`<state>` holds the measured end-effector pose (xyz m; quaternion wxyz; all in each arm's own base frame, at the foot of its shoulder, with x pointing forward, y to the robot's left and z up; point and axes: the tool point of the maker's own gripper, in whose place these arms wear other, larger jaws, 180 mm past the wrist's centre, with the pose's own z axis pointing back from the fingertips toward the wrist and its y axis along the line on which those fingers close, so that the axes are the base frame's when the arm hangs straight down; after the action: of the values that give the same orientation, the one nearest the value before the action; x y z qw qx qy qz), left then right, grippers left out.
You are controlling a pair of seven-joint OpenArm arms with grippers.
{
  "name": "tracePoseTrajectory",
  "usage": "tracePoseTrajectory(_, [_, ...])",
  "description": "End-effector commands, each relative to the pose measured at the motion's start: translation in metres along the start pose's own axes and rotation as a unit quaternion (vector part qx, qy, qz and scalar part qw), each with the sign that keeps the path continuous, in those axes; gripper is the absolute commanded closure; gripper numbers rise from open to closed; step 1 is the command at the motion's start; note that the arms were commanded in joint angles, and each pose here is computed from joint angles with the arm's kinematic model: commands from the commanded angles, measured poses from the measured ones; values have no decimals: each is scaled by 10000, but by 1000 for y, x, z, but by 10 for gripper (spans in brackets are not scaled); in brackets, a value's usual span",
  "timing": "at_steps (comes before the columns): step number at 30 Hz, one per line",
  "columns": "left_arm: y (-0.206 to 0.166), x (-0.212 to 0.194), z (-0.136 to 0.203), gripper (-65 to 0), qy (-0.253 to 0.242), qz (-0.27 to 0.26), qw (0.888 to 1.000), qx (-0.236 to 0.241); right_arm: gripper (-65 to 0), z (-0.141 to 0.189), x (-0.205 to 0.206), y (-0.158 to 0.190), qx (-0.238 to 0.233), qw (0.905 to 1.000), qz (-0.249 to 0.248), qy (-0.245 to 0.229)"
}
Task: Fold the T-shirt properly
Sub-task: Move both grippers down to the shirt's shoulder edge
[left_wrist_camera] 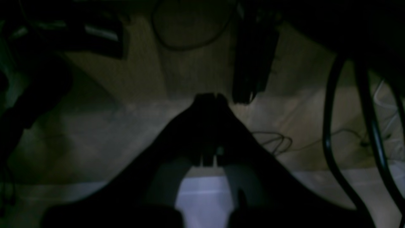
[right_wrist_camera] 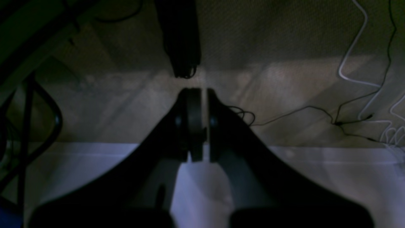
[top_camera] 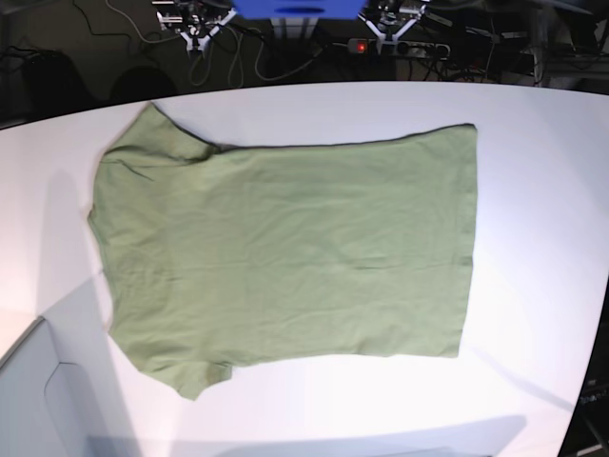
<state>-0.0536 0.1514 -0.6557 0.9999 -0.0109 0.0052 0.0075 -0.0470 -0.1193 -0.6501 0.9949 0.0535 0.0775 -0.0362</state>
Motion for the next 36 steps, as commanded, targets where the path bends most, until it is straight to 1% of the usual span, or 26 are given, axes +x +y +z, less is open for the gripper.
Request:
tracePoseTrajectory(1, [2, -7, 1, 0, 24, -15, 10000, 15, -1, 1, -4, -3, 50, 10000, 64, 36])
tracePoseTrajectory(6, [2, -11, 2, 0, 30, 11, 10000, 10, -1, 1, -10, -5, 33, 10000, 61, 65])
tracePoseTrajectory(13, [2, -15, 3, 0, 47, -6, 10000, 10, -1, 7, -10, -4, 55, 9998, 116, -151])
tracePoseTrajectory(30, [4, -18, 4, 0, 61, 5, 10000, 24, -1, 7, -10, -4, 56, 9998, 128, -149])
tracePoseTrajectory(36, [8, -28, 5, 0, 112, 18, 9999, 53, -1, 6, -25, -5, 58, 9999, 118, -73])
